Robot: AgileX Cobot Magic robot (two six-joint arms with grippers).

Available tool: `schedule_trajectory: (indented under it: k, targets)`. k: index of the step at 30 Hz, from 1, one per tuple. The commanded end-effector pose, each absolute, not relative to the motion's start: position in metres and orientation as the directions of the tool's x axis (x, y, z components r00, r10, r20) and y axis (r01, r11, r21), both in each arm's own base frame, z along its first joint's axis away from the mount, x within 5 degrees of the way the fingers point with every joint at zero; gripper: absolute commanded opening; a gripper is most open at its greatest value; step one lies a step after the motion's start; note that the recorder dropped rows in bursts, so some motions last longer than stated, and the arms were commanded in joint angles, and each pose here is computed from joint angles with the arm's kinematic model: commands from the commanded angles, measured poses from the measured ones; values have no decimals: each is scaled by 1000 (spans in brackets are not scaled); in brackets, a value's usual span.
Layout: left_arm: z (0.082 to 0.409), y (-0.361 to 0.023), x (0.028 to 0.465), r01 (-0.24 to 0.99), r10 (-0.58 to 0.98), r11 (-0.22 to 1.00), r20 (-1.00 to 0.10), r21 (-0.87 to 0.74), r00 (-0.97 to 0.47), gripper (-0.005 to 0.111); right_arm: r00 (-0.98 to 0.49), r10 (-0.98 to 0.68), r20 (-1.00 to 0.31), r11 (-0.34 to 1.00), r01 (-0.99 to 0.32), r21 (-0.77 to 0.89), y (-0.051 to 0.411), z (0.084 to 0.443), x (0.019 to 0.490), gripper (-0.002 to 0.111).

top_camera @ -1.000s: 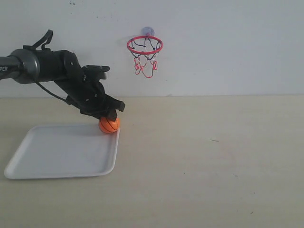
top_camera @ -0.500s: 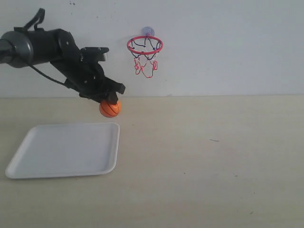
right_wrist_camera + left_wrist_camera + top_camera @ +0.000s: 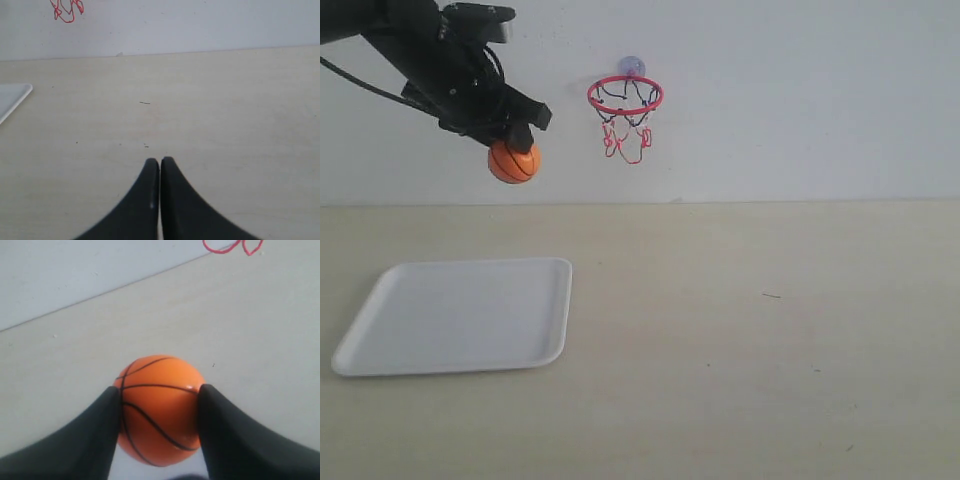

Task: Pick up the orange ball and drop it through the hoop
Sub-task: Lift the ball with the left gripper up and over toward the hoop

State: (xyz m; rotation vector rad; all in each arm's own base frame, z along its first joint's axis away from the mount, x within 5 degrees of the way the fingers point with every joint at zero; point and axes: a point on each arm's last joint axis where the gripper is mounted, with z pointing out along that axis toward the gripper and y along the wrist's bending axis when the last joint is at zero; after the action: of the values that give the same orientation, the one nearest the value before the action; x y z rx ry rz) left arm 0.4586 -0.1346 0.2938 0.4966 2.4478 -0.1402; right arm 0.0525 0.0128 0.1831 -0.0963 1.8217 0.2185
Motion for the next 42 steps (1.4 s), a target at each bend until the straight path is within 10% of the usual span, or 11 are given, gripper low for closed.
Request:
schedule_trajectory:
  k: [1,10,17,30,42]
  targets:
    - [310,-138,458,363,258,932,-677,-14,-689,4,-254,46,-966,978,-183,95,13,183,52,0]
    - [350,-143,480,296,19,951,-938,-91,-347,4,-254,46,-966,979,-183,95,13,183,52,0]
    - [346,-144,500,235,-326,898,-922,-371,-209,4,-254,46,-966,979,-183,95,13,183,52,0]
    - [336,-150,511,266,-233,918,-943,-294,-239,4,-254,46,-966,979,-183,95,13,183,52,0]
    - [342,-174,531,565,-257,740,-930,-364,-262,4,-254,46,-966,979,-183,95,13,183,52,0]
